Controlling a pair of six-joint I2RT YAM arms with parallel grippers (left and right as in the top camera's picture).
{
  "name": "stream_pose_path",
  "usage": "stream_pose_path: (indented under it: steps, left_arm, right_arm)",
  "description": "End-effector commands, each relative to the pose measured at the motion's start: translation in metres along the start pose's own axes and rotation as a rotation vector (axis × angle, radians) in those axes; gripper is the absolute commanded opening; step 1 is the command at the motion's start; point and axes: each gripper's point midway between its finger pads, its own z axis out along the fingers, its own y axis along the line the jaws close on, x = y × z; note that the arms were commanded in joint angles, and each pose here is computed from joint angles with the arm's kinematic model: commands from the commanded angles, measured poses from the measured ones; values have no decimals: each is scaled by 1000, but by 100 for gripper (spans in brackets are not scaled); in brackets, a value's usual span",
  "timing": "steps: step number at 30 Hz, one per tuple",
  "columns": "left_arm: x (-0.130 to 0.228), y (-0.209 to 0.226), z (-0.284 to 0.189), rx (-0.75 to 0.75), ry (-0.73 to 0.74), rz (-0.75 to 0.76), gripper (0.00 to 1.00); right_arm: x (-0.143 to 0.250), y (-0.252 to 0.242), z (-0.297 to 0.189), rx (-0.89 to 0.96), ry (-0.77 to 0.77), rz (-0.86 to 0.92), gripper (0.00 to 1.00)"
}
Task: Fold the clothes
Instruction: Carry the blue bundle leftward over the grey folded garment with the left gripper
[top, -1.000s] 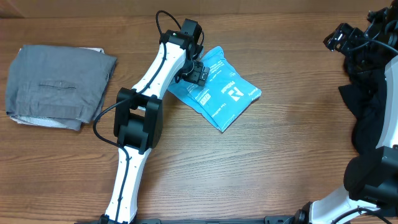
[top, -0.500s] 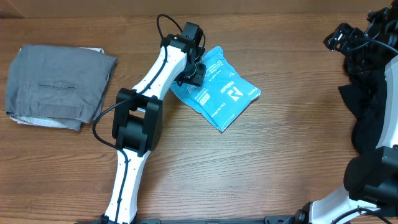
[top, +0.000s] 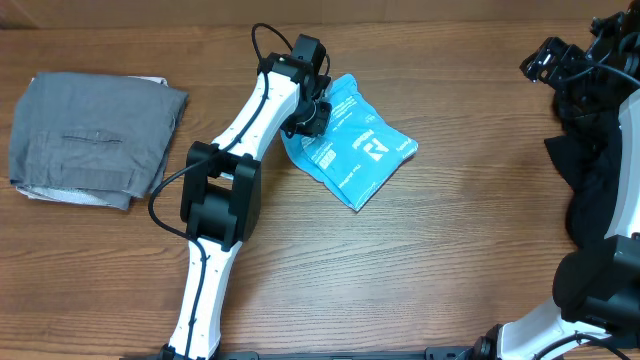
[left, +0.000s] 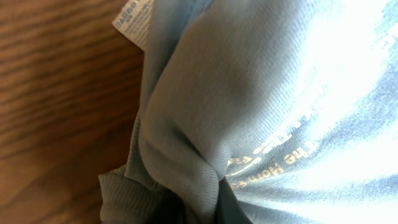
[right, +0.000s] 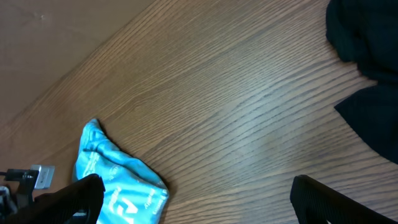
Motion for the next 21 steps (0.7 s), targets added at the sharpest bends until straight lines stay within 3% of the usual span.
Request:
stream_pose_path:
  steps: [1,11,21]
  left_arm:
    - [12,20,20,-50,84,-77,4]
    - [-53,27,-84,-121,-172,-176,4]
    - [-62,83,-147,-139,-278,-293,4]
  right_arm:
    - [-2,0,-1,3,-8,-2,100]
    - [-2,0,-1,3,-8,-2,100]
    - [-2,0,-1,3,-8,-2,100]
